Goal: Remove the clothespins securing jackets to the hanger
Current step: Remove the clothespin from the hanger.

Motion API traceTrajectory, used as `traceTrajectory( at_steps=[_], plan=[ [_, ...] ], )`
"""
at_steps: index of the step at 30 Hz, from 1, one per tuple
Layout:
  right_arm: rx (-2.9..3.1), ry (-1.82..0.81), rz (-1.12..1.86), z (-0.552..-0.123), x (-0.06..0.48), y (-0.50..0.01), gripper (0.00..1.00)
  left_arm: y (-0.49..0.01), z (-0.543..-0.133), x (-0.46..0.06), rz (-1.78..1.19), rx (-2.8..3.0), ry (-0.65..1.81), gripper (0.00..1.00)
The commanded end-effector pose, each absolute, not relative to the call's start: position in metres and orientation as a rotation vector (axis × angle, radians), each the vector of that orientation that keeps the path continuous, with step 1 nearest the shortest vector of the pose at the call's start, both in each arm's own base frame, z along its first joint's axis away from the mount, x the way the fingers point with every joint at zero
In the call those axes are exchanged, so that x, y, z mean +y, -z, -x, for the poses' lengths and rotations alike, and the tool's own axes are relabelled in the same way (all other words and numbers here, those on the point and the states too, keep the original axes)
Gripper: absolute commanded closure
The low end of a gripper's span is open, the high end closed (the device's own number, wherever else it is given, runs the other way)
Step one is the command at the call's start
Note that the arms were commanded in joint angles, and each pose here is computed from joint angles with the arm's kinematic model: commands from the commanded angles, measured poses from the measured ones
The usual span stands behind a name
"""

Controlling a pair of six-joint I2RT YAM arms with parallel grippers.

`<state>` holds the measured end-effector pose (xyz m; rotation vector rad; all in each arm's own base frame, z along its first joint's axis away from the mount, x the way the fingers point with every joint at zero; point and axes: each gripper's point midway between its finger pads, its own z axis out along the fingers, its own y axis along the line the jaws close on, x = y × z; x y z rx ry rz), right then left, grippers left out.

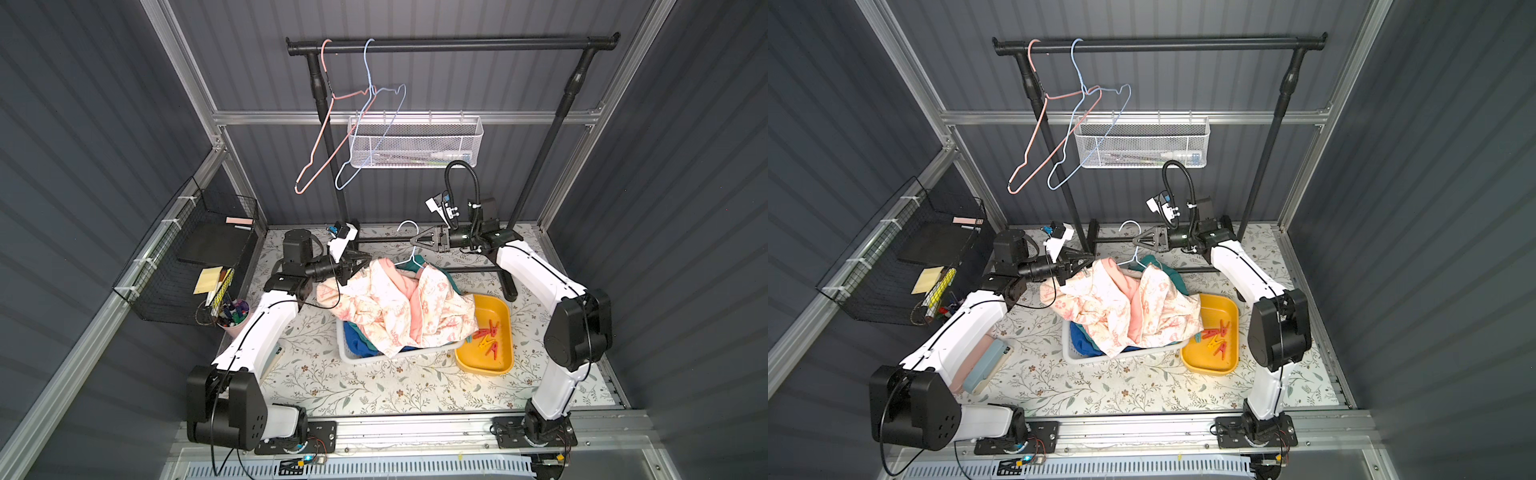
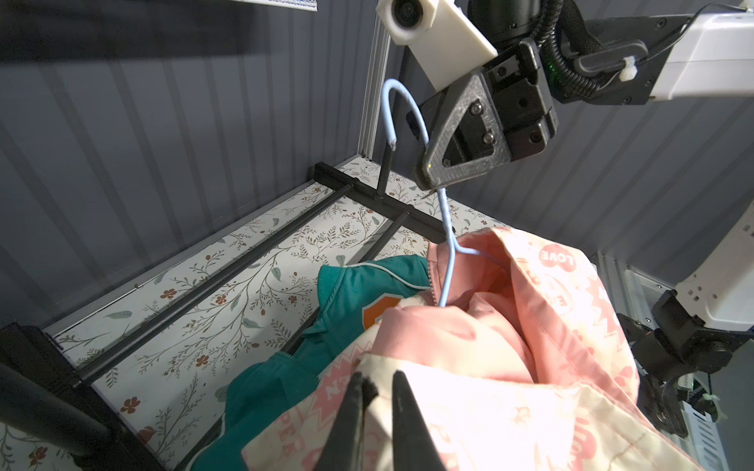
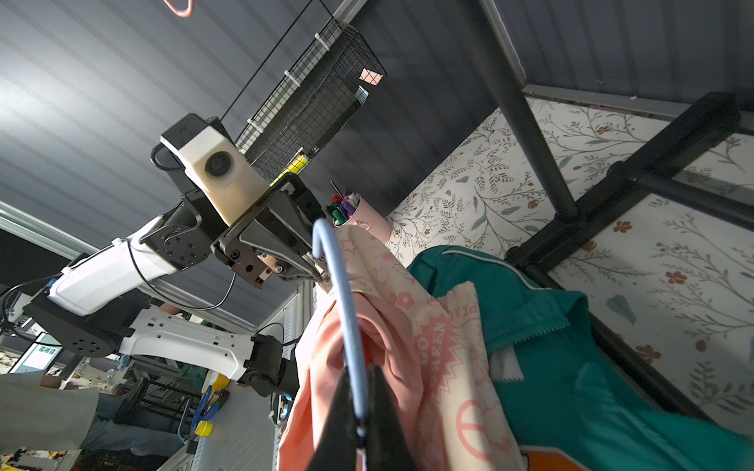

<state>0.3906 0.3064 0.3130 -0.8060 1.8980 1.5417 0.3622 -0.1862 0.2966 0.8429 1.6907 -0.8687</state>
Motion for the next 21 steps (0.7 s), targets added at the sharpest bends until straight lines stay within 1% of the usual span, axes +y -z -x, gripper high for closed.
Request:
traceTrajectory(
  at_steps=[1,5,15,21],
  plan=[
    [1.859,-1.546,0.852,-0.377,0.304,-0.327,1.00,-0.305,-0.360,-0.191,-0.858,1.672,0.887,1.00],
    [1.868,-1.541,0.850,-0.375,0.306,-0.323,1.00,-0.318,-0.360,-0.193,-0.833,1.646,0.912,1.00],
    [1.902,-1.526,0.843,-0.370,0.309,-0.312,1.00,-0.368,-0.376,-0.179,-0.695,1.609,0.791,1.00],
    [1.951,-1.502,0.815,-0.370,0.308,-0.297,1.00,-0.383,-0.383,-0.170,-0.623,1.616,0.735,1.00]
  ],
)
